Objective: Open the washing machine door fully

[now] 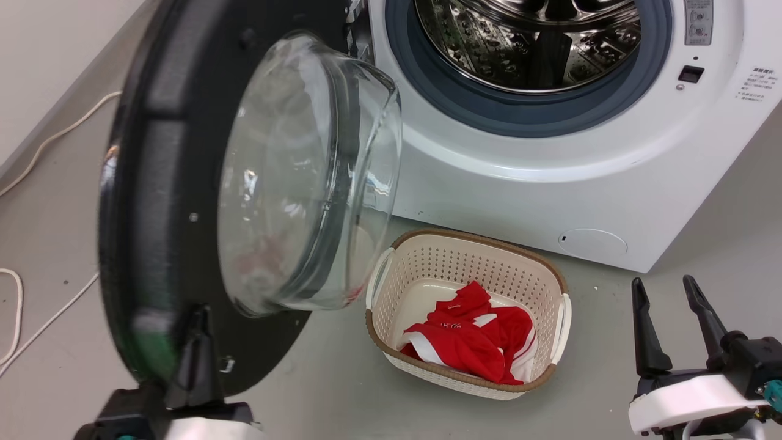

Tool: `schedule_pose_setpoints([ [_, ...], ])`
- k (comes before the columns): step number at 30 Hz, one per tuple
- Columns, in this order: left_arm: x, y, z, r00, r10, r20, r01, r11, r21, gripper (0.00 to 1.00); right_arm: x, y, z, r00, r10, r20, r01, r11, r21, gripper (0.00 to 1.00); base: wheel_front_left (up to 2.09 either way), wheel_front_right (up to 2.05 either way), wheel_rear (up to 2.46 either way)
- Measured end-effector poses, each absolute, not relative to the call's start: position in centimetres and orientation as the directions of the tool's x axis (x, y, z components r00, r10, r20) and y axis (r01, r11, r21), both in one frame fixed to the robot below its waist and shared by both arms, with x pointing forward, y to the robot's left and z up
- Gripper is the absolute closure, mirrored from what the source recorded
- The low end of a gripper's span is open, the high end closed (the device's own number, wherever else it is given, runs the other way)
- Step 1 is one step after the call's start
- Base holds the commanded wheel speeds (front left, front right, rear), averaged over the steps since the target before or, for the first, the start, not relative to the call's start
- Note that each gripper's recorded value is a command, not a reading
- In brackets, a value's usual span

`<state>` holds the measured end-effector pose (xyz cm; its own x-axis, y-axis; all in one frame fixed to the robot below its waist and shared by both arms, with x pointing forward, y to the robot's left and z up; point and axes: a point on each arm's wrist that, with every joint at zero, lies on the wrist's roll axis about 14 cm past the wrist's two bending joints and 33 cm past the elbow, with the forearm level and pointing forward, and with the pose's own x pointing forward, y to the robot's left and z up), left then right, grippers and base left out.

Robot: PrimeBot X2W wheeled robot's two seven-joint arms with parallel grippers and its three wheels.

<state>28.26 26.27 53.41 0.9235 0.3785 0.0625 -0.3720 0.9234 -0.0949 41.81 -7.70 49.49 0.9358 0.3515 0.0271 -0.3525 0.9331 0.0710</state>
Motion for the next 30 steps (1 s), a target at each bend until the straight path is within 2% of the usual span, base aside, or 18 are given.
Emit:
schedule_pose_setpoints([
  [14,29.0,35.5,52.6,0.820,0.569,0.061,-0.562,0.821,-0.103,1.00,42.8,-8.6,48.4,0.945,0.326,-0.004,-0.325,0.944,0.061,0.00,0.00,0.00,0.00],
  [30,29.5,44.5,54.1,0.714,0.692,0.110,-0.688,0.722,-0.072,1.00,44.4,-8.9,47.1,0.949,0.314,-0.031,-0.312,0.949,0.056,0.00,0.00,0.00,0.00],
])
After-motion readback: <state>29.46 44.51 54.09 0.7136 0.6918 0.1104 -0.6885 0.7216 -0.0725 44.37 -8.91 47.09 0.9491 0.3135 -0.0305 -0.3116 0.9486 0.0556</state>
